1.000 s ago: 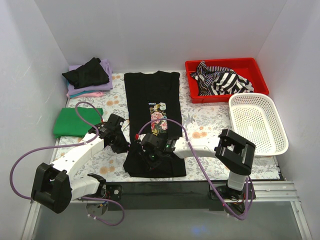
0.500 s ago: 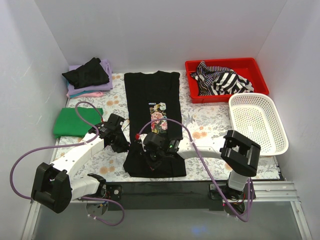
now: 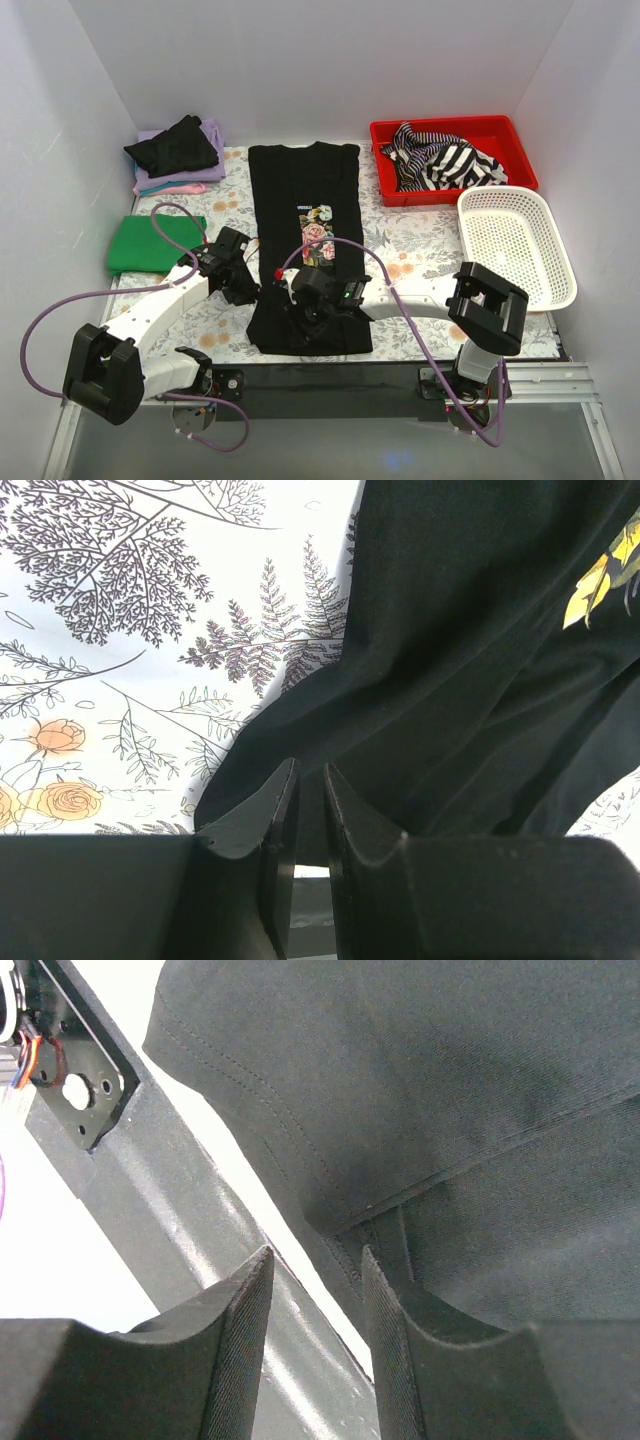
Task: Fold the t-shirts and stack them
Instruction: Fold the tshirt
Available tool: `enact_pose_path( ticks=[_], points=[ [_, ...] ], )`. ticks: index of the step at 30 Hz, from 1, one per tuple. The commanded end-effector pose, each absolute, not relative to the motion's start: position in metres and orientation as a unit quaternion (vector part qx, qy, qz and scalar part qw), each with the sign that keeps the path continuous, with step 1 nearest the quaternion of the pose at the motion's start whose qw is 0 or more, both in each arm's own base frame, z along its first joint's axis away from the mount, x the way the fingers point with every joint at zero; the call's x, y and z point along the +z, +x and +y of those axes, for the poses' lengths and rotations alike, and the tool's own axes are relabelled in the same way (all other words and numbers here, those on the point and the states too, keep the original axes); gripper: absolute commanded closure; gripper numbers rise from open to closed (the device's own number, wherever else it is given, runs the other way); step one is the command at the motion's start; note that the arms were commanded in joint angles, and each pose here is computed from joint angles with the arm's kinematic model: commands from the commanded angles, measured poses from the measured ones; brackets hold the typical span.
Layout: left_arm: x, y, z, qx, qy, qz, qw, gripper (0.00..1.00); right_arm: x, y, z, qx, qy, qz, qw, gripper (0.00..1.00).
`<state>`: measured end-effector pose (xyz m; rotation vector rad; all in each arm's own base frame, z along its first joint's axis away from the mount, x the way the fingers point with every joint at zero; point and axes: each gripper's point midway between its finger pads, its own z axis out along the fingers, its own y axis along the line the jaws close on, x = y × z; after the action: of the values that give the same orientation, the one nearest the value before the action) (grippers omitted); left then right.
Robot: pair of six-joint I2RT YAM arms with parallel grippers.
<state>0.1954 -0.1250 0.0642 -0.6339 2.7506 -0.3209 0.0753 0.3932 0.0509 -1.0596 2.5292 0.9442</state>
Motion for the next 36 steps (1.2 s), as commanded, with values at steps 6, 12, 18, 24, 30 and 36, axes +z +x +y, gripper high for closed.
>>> enact_pose_path(
  ticks=[6, 12, 18, 24, 30, 36],
  points=[
    [0.074, 0.204, -0.13, -0.126, -0.219, 0.953, 0.168, 0.84, 0.057, 0.083, 0.408, 0.33, -0.368, 0.858, 0.136, 0.48],
    [0.076, 0.204, -0.128, -0.123, -0.218, 0.953, 0.172, 0.78, 0.055, 0.086, 0.405, 0.323, -0.366, 0.861, 0.14, 0.45],
    [0.079, 0.202, -0.126, -0.124, -0.218, 0.952, 0.176, 0.75, 0.049, 0.091, 0.406, 0.315, -0.36, 0.867, 0.14, 0.42],
    [0.08, 0.202, -0.125, -0.123, -0.213, 0.953, 0.178, 0.75, 0.038, 0.095, 0.407, 0.305, -0.344, 0.878, 0.131, 0.41],
    [0.078, 0.201, -0.125, -0.123, -0.214, 0.952, 0.18, 0.75, 0.032, 0.098, 0.412, 0.303, -0.344, 0.879, 0.129, 0.59],
    [0.076, 0.202, -0.126, -0.122, -0.214, 0.953, 0.175, 0.75, 0.047, 0.093, 0.411, 0.321, -0.356, 0.868, 0.132, 0.99]
  ],
)
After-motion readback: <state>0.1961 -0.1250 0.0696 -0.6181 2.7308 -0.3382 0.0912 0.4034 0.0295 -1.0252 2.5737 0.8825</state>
